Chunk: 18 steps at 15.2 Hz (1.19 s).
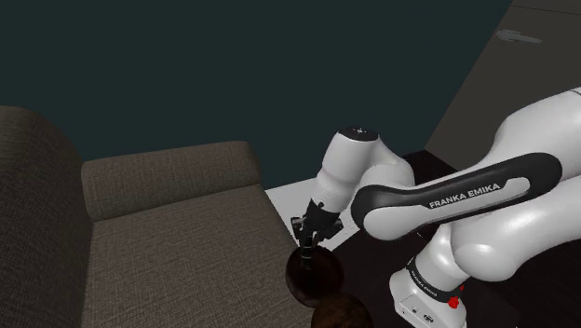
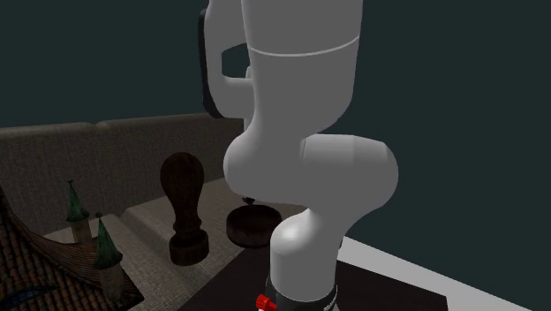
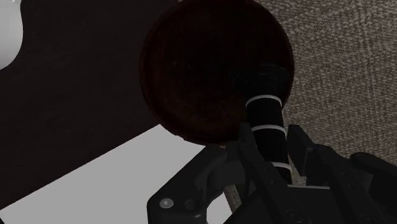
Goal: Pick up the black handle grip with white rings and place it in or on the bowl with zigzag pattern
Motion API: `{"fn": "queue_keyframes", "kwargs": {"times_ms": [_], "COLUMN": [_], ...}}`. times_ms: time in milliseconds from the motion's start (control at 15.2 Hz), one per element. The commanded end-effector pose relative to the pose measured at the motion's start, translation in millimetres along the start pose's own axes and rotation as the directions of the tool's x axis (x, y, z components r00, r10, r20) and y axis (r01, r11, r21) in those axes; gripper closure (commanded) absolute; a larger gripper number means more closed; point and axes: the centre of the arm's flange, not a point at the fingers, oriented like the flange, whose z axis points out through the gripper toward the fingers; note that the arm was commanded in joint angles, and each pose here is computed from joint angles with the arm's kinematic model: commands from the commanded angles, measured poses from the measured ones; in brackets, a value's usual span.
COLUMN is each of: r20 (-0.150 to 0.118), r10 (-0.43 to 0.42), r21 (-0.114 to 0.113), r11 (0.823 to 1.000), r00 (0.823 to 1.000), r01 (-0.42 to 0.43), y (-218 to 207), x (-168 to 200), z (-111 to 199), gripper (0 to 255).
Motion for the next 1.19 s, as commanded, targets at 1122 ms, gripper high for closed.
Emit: {"fn": "queue_keyframes", "kwargs": {"times_ms": [1122], "r20": [0.001], "r10": [0.001], "r21": [0.002], "r11": [1.0], "r00": [1.0], "r01": [-0.001], "y": [41.4], "x": [-32.0], "z": [63.9], "gripper": [255]}}
